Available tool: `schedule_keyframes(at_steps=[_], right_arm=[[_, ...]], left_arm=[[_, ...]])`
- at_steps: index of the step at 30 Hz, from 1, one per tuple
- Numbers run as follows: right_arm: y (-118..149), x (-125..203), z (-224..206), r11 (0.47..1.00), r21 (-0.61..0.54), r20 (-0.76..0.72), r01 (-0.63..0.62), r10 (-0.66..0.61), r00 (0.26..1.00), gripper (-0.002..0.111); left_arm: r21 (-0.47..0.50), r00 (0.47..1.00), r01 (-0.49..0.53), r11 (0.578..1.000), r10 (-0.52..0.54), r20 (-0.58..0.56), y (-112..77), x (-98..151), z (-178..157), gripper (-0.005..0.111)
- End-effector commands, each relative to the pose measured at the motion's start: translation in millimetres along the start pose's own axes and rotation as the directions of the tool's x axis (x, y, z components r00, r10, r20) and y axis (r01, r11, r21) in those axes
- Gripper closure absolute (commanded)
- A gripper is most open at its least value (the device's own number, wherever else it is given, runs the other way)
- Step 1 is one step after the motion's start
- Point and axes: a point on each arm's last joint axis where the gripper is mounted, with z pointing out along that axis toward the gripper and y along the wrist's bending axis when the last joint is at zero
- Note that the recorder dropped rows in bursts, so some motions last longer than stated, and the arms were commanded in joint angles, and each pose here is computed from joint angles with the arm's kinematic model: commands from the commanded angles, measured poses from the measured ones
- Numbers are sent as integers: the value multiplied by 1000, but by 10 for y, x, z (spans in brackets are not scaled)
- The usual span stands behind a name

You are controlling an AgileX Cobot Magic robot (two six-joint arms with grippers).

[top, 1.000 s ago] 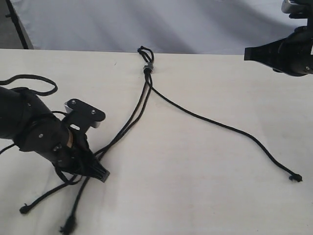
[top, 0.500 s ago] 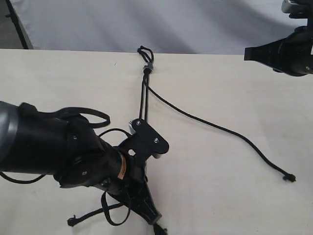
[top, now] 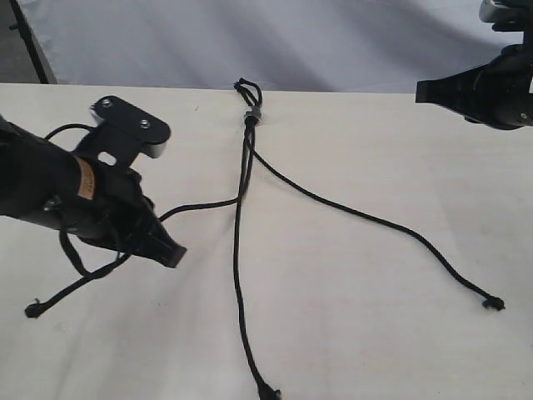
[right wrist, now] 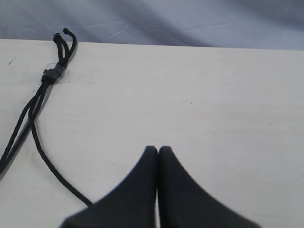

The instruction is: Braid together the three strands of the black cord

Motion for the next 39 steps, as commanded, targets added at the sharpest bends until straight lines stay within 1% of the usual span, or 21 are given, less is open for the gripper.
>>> schedule_keyframes(at_steps=[1,4,6,10,13,24,32,33,34,36,37,39], right_arm=[[1,3,6,1000,-2,8,14,-14,1000,108],[1,3,6,1000,-2,8,16,-16,1000,108],[1,3,6,1000,-2,8,16,-16,1000,108],[1,3,6,1000,-2,8,16,-16,1000,108],[1,3,6,1000,-2,8,16,-16,1000,108],[0,5,6,1000,-2,6,16,-16,1000,108],[0,5,6,1000,-2,6,11,-11,1000,108],[0,5,6,1000,-2,6,11,-11,1000,108],[0,5,6,1000,-2,6,11,-11,1000,108],[0,5,6,1000,-2,6,11,-11,1000,108],[0,5,6,1000,-2,6,11,-11,1000,108],[0,5,6,1000,-2,6,11,-11,1000,108]], left_arm=[[-60,994,97,994,-99,-37,290,228,71,106],[-85,987,158,984,-158,2,449,374,136,106],[-90,983,183,979,-181,25,500,465,170,106],[-81,979,193,978,-187,76,500,588,220,106],[-76,979,191,979,-184,88,486,636,236,106],[-77,975,218,973,-213,60,483,670,258,106],[-78,970,233,969,-237,-57,473,799,531,106],[-79,969,233,969,-238,-68,474,803,555,104],[-80,966,239,968,-246,-80,473,820,584,99],[-80,964,243,967,-250,-93,471,837,613,87],[-82,961,252,964,-260,-97,470,843,623,76],[-82,960,255,963,-263,-99,470,847,628,62]])
